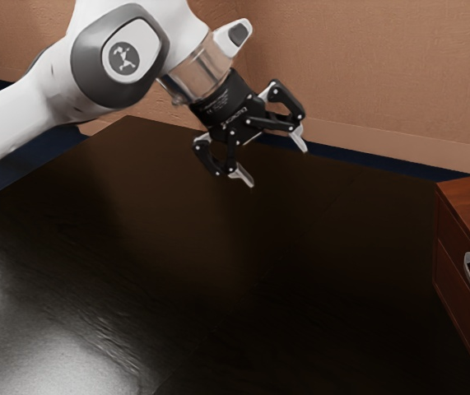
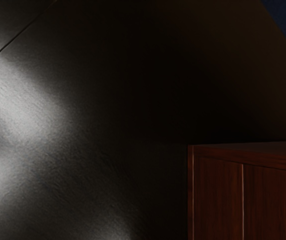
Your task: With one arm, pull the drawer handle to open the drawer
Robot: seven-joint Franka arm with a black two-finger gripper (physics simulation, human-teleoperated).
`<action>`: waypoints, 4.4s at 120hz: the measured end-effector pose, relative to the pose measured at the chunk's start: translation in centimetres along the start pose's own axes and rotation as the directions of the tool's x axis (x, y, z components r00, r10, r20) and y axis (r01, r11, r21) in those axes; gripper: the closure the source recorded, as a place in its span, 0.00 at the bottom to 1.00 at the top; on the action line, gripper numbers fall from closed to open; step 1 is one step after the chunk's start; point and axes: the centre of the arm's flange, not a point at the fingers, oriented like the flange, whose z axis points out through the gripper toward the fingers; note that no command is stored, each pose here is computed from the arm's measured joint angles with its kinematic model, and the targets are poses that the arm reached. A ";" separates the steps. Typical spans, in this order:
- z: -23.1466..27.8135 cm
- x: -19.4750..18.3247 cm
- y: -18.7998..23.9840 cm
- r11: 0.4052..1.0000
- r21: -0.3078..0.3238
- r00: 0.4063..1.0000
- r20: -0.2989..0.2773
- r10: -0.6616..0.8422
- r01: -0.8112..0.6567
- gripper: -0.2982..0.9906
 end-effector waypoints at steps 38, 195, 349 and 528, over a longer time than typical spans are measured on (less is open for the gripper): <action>3.2 -1.3 -1.5 0.995 -0.069 0.997 -0.002 -0.077 0.077 0.25; 14.9 -9.7 4.9 0.954 -0.297 0.999 -0.004 0.032 -0.032 0.54; 19.9 -14.6 7.7 0.946 -0.296 0.988 0.041 0.148 -0.129 0.65; 18.1 -14.9 4.9 0.962 -0.223 0.986 0.002 0.164 -0.160 0.81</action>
